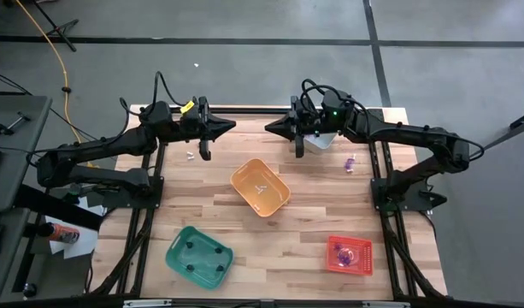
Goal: Sort Halloween decoration
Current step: Put the purple spider toy into the orange bin
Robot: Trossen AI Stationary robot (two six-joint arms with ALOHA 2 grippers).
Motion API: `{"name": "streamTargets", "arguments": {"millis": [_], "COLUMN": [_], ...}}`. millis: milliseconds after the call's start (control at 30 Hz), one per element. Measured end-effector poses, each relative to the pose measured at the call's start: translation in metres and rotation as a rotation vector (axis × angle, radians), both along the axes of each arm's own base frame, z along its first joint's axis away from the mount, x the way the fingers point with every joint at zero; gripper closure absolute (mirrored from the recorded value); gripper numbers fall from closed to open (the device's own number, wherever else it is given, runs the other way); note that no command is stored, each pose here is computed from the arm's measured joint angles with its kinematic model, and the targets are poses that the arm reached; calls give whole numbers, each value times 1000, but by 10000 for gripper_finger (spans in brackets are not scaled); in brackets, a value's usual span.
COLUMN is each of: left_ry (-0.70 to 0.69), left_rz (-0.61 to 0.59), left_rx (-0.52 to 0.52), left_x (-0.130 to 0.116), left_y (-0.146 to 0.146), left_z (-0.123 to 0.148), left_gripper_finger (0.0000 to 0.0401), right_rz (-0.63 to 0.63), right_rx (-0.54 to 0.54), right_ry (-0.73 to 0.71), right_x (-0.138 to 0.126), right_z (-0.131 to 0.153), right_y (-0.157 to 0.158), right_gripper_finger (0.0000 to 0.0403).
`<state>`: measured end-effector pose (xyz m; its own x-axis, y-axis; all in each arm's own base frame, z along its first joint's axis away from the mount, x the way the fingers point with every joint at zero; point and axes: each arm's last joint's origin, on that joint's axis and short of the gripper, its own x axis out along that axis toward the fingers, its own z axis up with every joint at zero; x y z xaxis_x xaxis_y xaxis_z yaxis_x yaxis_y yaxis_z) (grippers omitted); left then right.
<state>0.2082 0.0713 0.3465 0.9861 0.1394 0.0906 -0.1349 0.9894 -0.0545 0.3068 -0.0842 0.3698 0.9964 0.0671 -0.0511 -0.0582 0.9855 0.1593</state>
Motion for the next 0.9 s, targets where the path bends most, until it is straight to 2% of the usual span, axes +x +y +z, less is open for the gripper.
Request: {"name": "streamTargets", "arguments": {"millis": [200,267,333,433,500,633,767,900], "left_ry": [0,-5,-9,48,138,426,686,864], "left_rz": [3,41,137,346,466,636,764,854], "left_rx": [-1,-27,-87,-175,-234,-408,-581,-751], "left_x": [0,0,-1,-5,-12,-32,-48,-53], "left_y": [0,1,5,16,28,57,78,92], "left_z": [0,0,-1,-10,-20,-46,-78,-108], "left_gripper_finger": [401,400,398,390,379,349,309,270], "right_rz": [0,-1,-19,-24,-24,-26,-27,-28], "right_rx": [0,2,17,20,22,45,47,58], "right_ry": [0,0,2,9,10,25,38,62], "right_x": [0,0,0,0,0,0,2,8], "right_z": [0,0,0,-1,-1,-2,-5,-13], "right_y": [0,0,-1,-1,-1,-1,-2,-3], "right_gripper_finger": [403,403,403,403,403,403,403,403]}}
